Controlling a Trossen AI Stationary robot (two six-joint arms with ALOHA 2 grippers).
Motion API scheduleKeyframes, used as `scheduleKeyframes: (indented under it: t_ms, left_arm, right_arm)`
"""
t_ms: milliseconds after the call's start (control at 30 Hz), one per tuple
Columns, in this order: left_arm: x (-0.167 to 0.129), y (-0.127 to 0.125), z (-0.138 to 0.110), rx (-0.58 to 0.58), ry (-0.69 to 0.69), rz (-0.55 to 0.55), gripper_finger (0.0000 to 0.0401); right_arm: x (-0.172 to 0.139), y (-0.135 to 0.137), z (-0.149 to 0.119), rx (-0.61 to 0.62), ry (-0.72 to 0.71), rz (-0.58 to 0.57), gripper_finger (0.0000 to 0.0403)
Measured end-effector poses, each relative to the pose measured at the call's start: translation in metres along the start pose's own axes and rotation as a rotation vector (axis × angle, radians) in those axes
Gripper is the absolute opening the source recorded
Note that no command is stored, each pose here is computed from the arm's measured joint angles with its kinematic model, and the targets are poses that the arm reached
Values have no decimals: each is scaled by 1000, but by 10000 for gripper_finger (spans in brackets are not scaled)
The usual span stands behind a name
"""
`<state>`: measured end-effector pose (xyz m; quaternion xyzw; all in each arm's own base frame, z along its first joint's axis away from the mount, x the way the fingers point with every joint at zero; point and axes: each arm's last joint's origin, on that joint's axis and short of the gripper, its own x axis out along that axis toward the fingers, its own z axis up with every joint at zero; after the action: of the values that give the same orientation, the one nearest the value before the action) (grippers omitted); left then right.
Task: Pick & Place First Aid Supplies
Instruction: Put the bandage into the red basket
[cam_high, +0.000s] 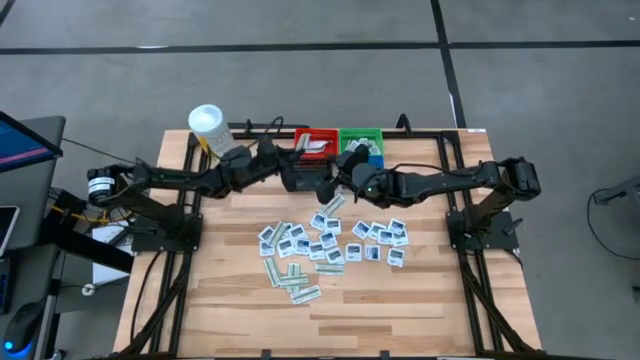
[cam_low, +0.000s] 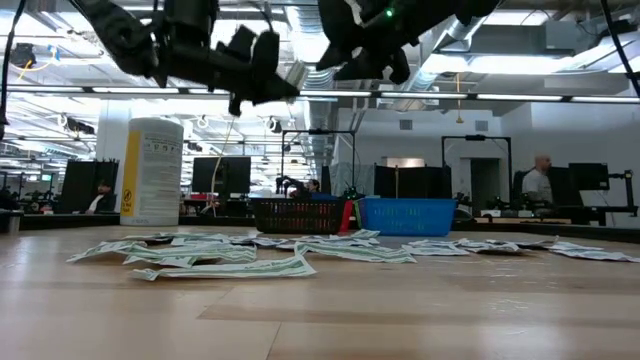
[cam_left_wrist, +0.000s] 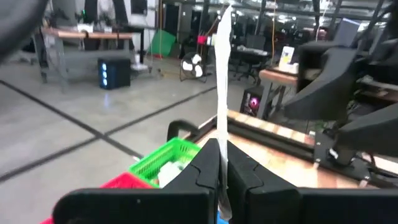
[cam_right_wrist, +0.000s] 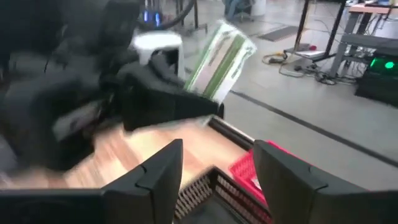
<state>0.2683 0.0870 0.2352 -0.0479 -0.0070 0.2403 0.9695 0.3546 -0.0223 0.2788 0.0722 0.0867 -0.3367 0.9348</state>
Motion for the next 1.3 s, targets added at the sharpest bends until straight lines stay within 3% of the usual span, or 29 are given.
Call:
scheduleKeyframes:
  t_ms: [233, 467, 767, 1133, 1300]
  left_arm:
    - [19, 40, -23, -81, 106, 4, 5]
    - [51, 54, -28, -78, 160, -73, 7]
    - [76, 71, -35, 104, 337, -53, 7]
    - [81, 95, -38, 106, 361, 56, 12]
    - [81, 100, -37, 105, 358, 81, 48]
  right_arm:
    - [9, -31, 4, -150, 142, 143, 172]
    - [25, -68, -2, -170, 309, 295, 150]
    - [33, -97, -7, -246, 408, 275, 135]
    - [34, -102, -7, -275, 414, 271, 134]
    - [34, -102, -7, -274, 412, 271, 134]
